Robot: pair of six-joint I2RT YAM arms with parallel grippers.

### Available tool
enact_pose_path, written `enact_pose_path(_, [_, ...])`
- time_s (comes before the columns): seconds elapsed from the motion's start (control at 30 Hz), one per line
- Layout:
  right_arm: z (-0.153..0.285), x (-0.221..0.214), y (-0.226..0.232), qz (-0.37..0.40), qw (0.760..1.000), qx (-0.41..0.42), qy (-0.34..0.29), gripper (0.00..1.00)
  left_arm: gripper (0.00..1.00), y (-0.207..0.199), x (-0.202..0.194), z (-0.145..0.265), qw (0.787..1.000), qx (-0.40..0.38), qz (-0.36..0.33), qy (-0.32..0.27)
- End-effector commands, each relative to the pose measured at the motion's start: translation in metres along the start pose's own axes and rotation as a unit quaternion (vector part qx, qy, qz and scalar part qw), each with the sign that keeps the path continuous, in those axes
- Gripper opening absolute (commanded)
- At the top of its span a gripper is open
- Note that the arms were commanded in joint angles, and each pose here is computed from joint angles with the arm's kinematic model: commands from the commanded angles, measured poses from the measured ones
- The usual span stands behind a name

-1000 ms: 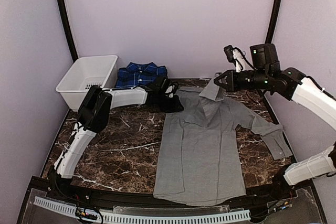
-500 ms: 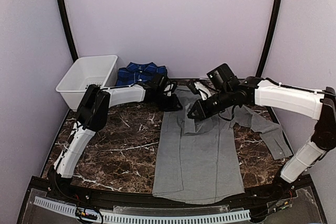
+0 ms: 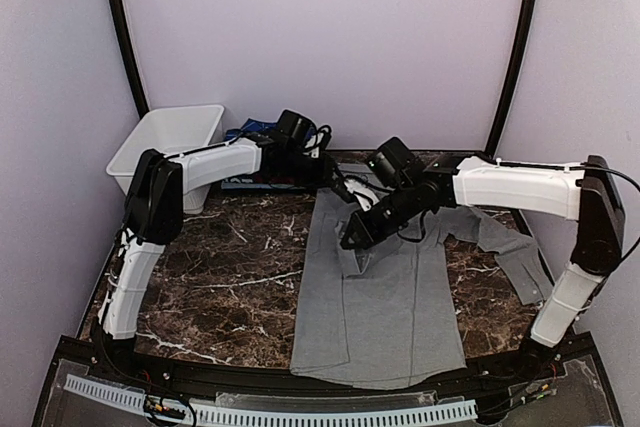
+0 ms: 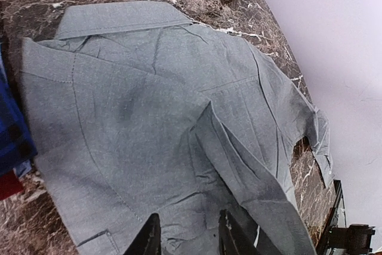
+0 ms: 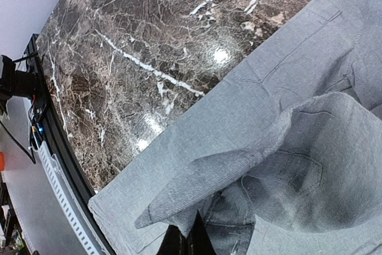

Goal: Fold and stack the long sleeve shirts
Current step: Fold the sleeve of the 1/3-folded shirt, then pick up the sleeve from the 1/3-folded shirt.

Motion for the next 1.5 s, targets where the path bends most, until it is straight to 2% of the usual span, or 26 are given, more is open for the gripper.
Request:
enact_pose_path(0.0, [-0.007,0.000,0.018,0.025,0.999,0.030,0.024,0.00,0.33,-0.004,0.013,0.046,1.000,0.013,0.011,-0.014])
enact_pose_path(0.17, [-0.026,-0.012,0.029,0.036,0.997,0.037,0.063,0.00,0.37,-0.007,0.004,0.068,1.000,0.014,0.007,-0.010])
enact_pose_path(0.33, [-0.036,-0.013,0.033,0.036,0.996,0.037,0.069,0.02,0.44,-0.010,-0.012,0.083,1.000,0.009,0.000,0.004])
enact_pose_path(0.47, [-0.032,-0.006,0.036,0.029,0.997,0.039,0.052,0.17,0.46,-0.011,-0.030,0.092,1.000,-0.002,0.001,0.025])
enact_pose_path(0.5, [-0.029,-0.003,0.038,0.030,0.998,0.040,0.042,0.22,0.46,-0.007,-0.039,0.091,0.999,-0.003,0.006,0.034])
enact_pose_path(0.57, [-0.020,0.003,0.042,0.030,0.998,0.041,0.020,0.41,0.48,-0.008,-0.051,0.096,0.999,-0.015,0.008,0.043])
enact_pose_path(0.67, [-0.009,0.010,0.043,0.026,0.999,0.032,-0.009,0.54,0.50,-0.009,-0.071,0.105,0.998,-0.023,0.012,0.058])
enact_pose_path(0.9, [-0.007,-0.007,0.027,-0.007,1.000,-0.002,-0.019,0.55,0.50,-0.013,-0.125,0.121,0.994,-0.027,0.013,0.105])
enact_pose_path(1.17, [0.005,-0.021,-0.014,-0.088,0.993,-0.027,-0.077,0.54,0.50,-0.005,-0.206,0.128,0.984,0.011,0.025,0.175])
enact_pose_path(1.47, [0.036,-0.020,-0.060,-0.158,0.974,-0.046,-0.153,0.54,0.51,0.001,-0.246,0.116,0.975,0.004,0.038,0.219])
Point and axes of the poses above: each gripper's point midway between its finger pads, its own z axis back along the fingers, its own y axis along the line the jaws close on, x = y × z, the point moved 5 cm from there along z, back along the fingers
